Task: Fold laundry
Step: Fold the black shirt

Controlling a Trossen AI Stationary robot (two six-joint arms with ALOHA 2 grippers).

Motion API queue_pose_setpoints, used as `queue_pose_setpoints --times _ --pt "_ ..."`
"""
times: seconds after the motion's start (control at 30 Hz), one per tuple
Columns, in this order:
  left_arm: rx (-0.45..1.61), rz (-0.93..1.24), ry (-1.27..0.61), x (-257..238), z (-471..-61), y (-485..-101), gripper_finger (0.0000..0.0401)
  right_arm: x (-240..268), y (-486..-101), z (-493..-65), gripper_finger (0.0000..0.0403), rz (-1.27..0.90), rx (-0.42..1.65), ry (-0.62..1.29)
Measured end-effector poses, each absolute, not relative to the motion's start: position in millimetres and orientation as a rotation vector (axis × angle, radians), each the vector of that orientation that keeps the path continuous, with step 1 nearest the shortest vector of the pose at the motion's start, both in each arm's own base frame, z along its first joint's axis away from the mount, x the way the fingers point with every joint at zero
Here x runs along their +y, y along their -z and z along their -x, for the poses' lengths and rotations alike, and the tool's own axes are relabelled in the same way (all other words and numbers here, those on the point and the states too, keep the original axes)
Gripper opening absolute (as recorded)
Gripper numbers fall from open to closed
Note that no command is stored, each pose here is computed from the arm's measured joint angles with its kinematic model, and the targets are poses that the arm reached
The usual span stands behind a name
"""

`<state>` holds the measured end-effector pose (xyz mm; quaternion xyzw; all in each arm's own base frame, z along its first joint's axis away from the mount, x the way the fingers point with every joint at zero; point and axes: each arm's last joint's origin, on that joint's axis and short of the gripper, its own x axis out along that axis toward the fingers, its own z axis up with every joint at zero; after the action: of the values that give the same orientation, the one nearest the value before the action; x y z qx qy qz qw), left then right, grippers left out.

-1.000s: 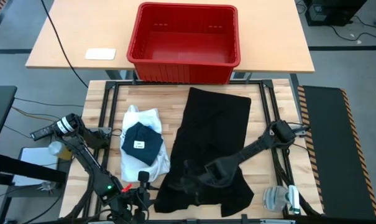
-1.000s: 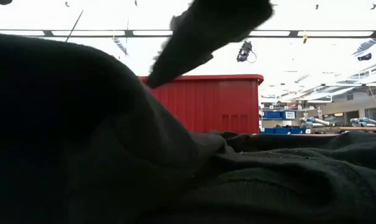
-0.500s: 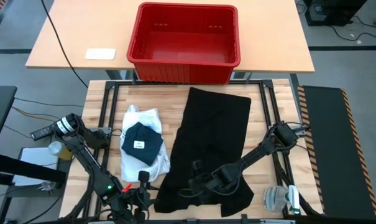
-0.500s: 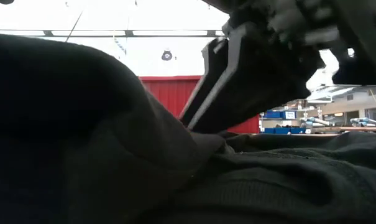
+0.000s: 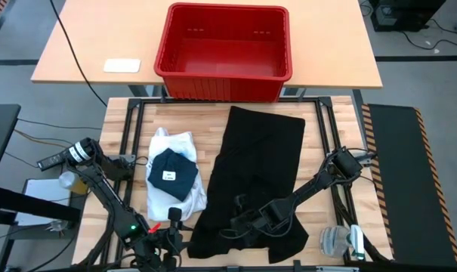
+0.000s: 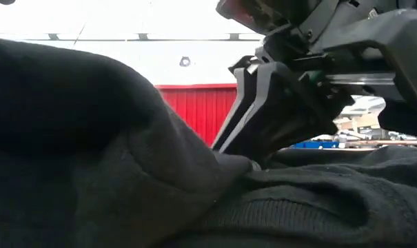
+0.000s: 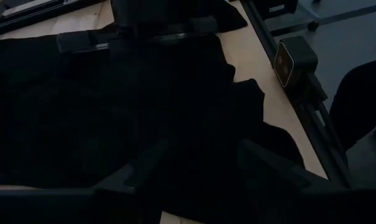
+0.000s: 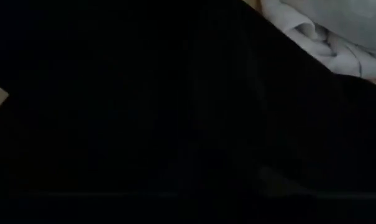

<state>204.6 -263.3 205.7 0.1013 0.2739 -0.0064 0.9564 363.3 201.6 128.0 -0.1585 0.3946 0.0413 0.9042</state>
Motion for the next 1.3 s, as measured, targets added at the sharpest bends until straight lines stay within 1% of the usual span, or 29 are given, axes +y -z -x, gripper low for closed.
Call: queue_pose_setpoints --times 0.07,0.1,0.23,0.3,0.37,0.5,0.6,0.77,0.97,1.1,1.2,1.3 --pt "0.556 -0.205 0.013 -263 -205 -206 0.0195 202 -128 -363 0.0031 0.327 0.815 -0.088" --pt "0.556 -0.205 0.013 -263 -205 -206 0.0195 202 -128 -363 0.0017 0.327 0.817 -0.092" --pt "0.556 -0.205 0.013 -263 -205 -206 0.0195 201 -129 -363 0.0014 0.306 0.819 -0.079" --pt "0.556 -0.204 0.013 -263 -205 -206 0.0195 201 -138 -362 0.0008 0.301 0.802 -0.080" --pt "0.555 -0.204 0.014 -263 -205 -206 0.0195 200 -156 -360 0.0005 0.280 0.761 -0.083" --pt "0.553 -0.215 0.018 -264 -205 -206 0.0195 190 -188 -361 0.0008 0.207 0.669 -0.044" --pt "0.532 -0.241 0.039 -266 -206 -208 0.0194 178 -195 -373 0.0008 0.183 0.603 -0.046" --pt "0.490 -0.257 0.064 -269 -208 -212 0.0194 150 -182 -399 0.0008 0.148 0.550 -0.049" --pt "0.495 -0.229 0.066 -269 -208 -212 0.0194 109 -167 -422 0.0008 0.111 0.510 0.046" --pt "0.493 -0.200 0.061 -270 -209 -212 0.0194 90 -155 -431 0.0011 0.054 0.521 -0.018" --pt "0.504 -0.149 0.051 -267 -212 -212 0.0194 83 -146 -434 0.0026 0.003 0.552 -0.094" --pt "0.519 -0.108 0.063 -264 -218 -212 0.0194 81 -142 -432 0.0061 -0.025 0.602 -0.149"
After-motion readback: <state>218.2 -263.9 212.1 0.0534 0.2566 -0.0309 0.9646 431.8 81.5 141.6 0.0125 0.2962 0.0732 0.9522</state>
